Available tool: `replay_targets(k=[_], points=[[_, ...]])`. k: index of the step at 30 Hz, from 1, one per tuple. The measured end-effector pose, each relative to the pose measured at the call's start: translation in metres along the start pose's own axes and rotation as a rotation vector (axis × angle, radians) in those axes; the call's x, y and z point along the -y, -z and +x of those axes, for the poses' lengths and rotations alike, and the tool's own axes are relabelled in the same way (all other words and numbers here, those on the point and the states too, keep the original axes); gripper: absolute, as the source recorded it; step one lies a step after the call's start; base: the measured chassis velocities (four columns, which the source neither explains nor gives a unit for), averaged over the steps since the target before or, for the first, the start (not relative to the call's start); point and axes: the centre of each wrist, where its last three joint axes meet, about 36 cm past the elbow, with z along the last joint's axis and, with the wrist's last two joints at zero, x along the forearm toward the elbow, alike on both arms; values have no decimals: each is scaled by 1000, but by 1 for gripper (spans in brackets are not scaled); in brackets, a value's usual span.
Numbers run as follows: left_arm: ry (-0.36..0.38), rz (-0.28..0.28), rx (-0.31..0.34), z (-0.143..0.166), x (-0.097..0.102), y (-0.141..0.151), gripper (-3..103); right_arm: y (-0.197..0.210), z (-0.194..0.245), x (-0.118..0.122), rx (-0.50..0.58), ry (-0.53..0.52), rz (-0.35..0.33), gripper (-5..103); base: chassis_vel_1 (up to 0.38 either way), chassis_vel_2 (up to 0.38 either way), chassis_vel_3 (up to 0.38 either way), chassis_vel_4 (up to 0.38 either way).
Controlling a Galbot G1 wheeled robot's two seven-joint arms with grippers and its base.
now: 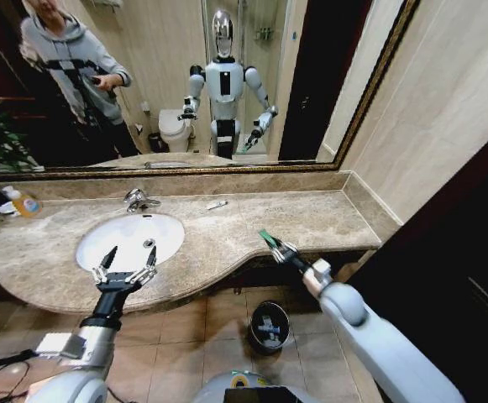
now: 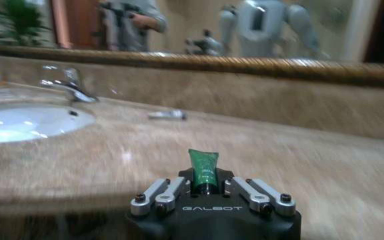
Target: Pick up the trash from the sink and place it in the trash bin.
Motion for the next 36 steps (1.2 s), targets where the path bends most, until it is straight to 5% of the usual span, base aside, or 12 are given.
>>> replay_targets(k=[9, 13, 20, 28, 36], points=[[0, 0, 0, 0, 0, 0, 100, -66, 58, -37, -115, -104, -70, 21, 0, 0, 0, 0], [0, 0, 0, 0, 0, 0, 100, -133, 64, -56, -264, -108, -94, 21, 0, 0, 0, 0], [0, 0, 0, 0, 0, 0, 100, -248, 33, -78, -513, -87, -113, 21, 0, 0, 0, 0], [0, 0, 0, 0, 0, 0, 100, -311, -9, -78, -642, -94, -109, 21, 0, 0, 0, 0], [0, 0, 0, 0, 0, 0, 100, -323, -49, -69, -654, -82, -86, 21, 0, 0, 0, 0]])
